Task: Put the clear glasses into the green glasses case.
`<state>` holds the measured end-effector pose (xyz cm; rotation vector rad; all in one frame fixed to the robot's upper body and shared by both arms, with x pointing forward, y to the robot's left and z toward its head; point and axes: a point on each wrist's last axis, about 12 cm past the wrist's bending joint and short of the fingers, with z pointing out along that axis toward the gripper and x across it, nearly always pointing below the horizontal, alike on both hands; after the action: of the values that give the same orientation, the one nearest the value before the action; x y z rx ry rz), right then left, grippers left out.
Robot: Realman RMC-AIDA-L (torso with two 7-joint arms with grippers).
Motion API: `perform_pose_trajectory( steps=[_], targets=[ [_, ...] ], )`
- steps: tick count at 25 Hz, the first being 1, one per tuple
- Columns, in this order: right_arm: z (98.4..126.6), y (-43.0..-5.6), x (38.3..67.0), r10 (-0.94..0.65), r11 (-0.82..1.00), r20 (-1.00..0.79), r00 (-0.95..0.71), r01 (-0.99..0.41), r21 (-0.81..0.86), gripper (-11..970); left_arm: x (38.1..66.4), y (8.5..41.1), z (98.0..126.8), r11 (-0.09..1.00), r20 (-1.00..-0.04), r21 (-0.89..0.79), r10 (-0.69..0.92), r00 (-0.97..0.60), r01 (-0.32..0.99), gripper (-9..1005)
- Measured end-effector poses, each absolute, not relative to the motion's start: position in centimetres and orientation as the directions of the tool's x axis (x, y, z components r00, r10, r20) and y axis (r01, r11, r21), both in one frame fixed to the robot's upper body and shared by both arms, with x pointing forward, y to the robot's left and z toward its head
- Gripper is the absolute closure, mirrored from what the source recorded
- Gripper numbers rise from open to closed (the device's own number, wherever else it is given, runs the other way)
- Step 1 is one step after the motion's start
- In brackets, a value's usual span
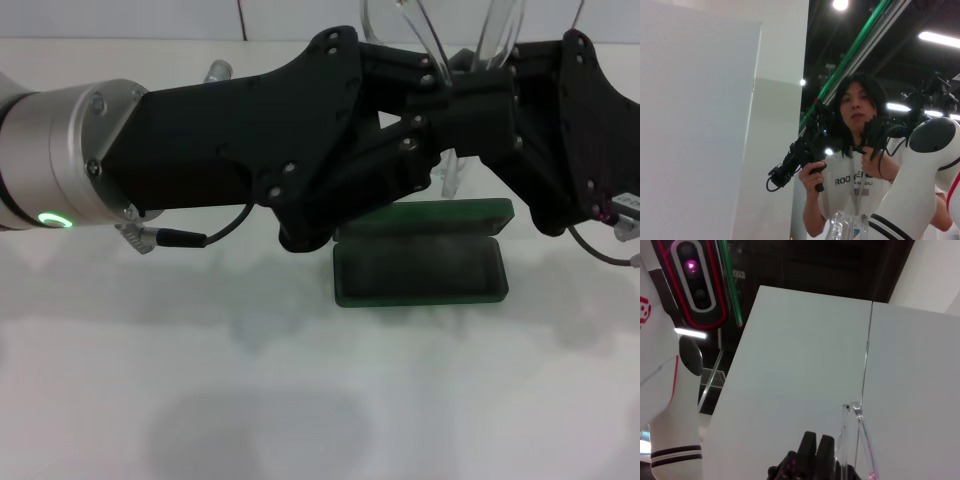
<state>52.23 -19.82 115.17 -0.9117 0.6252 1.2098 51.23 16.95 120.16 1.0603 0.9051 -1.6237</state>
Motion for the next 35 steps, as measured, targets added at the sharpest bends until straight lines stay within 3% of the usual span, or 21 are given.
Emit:
perform_pose_trajectory(
  steps=[20,35],
  targets=[
    [115.1,-19.8,52.2,0.505,0.090,-0.821,0.267,-0.962,-0.258,889,51.3,17.0,120.0,-0.258,-0.933,-0.084,-0.318,-0.167,0.962,909],
    [114.8,-22.0,51.9,0.534,0.273,-0.770,0.349,-0.933,-0.234,889,51.2,17.7,119.8,-0.243,-0.932,-0.087,-0.322,-0.165,0.966,909]
  ],
)
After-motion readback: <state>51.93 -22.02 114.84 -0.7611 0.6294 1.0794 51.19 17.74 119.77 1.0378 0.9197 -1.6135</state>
